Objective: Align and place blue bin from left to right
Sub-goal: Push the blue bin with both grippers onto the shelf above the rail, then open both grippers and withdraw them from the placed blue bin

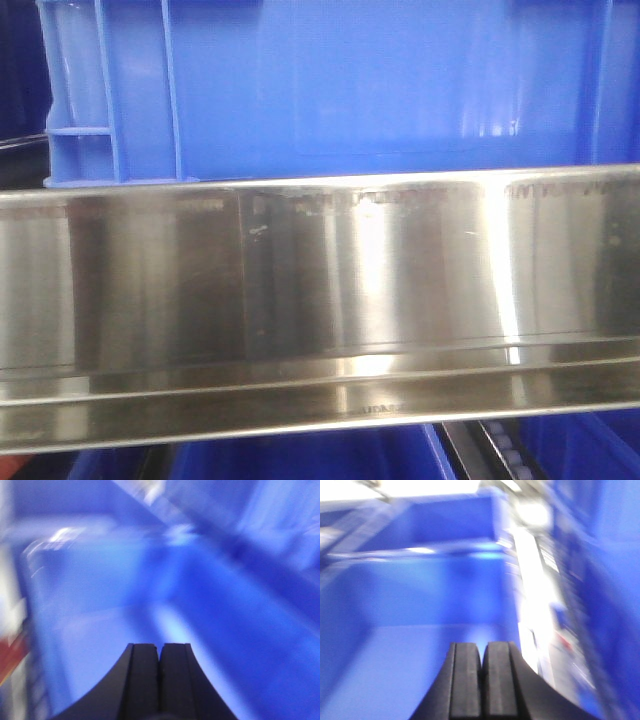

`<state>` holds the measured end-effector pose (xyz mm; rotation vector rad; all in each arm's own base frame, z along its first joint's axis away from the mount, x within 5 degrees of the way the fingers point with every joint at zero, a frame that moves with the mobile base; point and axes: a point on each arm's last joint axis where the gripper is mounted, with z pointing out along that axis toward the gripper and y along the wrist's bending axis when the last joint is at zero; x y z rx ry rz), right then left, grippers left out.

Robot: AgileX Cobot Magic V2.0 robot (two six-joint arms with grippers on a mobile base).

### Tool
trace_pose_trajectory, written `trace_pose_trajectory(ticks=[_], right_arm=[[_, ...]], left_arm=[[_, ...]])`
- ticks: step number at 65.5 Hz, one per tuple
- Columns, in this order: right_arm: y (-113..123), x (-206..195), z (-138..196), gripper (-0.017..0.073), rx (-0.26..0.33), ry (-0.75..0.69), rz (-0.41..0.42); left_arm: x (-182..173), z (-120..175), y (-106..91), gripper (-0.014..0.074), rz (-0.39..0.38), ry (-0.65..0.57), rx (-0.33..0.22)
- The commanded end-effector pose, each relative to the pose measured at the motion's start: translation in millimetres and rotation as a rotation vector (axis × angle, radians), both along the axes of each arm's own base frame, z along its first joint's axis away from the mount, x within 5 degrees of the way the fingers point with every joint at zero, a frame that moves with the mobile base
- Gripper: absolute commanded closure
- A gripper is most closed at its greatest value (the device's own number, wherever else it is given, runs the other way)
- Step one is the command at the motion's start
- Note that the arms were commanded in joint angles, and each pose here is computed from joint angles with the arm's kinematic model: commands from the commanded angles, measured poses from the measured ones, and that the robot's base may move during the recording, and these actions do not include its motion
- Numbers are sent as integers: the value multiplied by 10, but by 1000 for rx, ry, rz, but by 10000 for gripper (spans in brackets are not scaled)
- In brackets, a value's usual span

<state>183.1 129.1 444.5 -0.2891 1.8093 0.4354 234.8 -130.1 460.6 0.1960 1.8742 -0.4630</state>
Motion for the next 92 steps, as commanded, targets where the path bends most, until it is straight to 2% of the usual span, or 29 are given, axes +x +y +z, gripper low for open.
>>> trace_pose_trajectory(ticks=[1,9,20,30,38,92], right_arm=[[-97,-186,38,638,40,-144,66],[-215,-356,-19,638,44,-217,93],[-342,-541,-99,638,18,-315,124],[-395,-666,-44,638,64,-396,162],[-396,-710,10,638,94,-443,188],[-396,-710,10,638,94,-443,188]], left_arm=[[-165,22,54,704,-43,-136,-57],[-364,-88,147,704,-74,-251,-68],[-651,-279,280,704,-112,-418,-83],[-855,-364,378,704,-130,-495,-116],[-940,-320,430,704,-127,-519,-128],[-980,-297,455,704,-125,-530,-134]])
